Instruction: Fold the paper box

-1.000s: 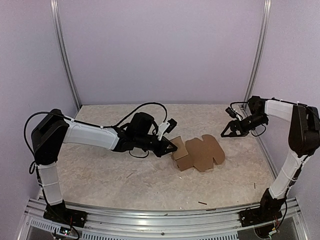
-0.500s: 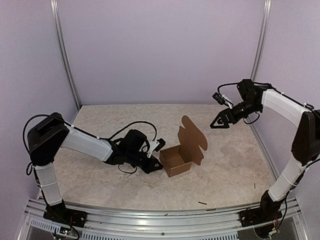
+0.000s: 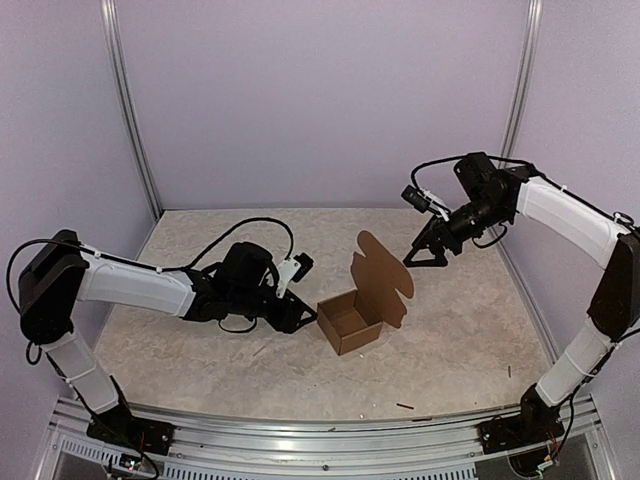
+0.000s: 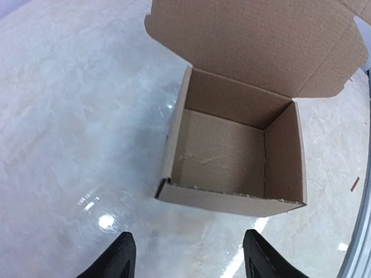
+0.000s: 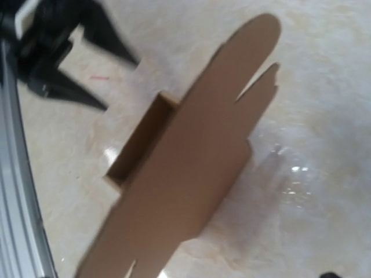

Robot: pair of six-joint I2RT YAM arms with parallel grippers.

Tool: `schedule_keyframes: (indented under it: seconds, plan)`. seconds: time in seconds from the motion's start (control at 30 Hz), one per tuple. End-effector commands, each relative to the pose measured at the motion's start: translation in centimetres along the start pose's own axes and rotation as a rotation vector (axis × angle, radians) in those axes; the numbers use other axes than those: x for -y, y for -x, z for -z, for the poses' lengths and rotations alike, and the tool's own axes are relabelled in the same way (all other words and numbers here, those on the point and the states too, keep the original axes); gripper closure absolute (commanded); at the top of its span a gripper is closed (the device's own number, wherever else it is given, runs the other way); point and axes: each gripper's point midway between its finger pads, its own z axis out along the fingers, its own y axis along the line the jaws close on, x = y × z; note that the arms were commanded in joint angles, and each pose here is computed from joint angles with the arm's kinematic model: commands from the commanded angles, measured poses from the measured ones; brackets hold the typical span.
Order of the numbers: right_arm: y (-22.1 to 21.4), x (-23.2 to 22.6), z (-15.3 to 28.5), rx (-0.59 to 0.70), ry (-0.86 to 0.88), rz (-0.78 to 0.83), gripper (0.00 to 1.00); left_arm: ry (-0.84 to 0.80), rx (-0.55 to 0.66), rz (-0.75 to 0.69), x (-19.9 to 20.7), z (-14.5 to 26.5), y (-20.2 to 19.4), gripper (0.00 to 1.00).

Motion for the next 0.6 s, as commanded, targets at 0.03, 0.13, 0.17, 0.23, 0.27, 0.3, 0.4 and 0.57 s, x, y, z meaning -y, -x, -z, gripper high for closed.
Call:
schedule_keyframes:
  seconds: [0.03,0.13,0.17,0.23,0.27,0.3,0.4,0.57]
  plan:
    - [-0.1,-1.8,-1.8,-0.083,0.020,0.052,0.00,0.044,0.196,-0.146,-1.9,0.5,6.8,0.32]
    - [0.0,-2.6,-3.0,-0.128,0.035,0.069,0.00,0.010,0.214,-0.183,-2.9,-1.0,9.1,0.30]
    - [0.1,-2.8,-3.2,-0.134,0.035,0.078,0.00,-0.002,0.215,-0.191,-3.3,-1.4,9.8,0.30]
    - [0.3,-3.0,-3.7,-0.153,0.018,0.090,0.00,-0.020,0.194,-0.194,-4.1,-2.9,9.8,0.29]
    - [0.4,-2.9,-3.9,-0.163,0.002,0.092,0.01,-0.025,0.189,-0.195,-4.3,-3.4,9.7,0.29]
    - [0.5,-2.6,-4.1,-0.169,-0.018,0.091,0.05,-0.028,0.185,-0.195,-4.4,-3.7,9.6,0.29]
    - [0.4,-1.4,-4.8,-0.196,-0.072,0.075,0.24,-0.028,0.187,-0.185,-4.5,-3.7,9.3,0.30]
    - [1.0,-1.1,-5.5,-0.203,-0.066,0.080,0.61,-0.012,0.220,-0.168,-4.1,-1.7,9.2,0.31]
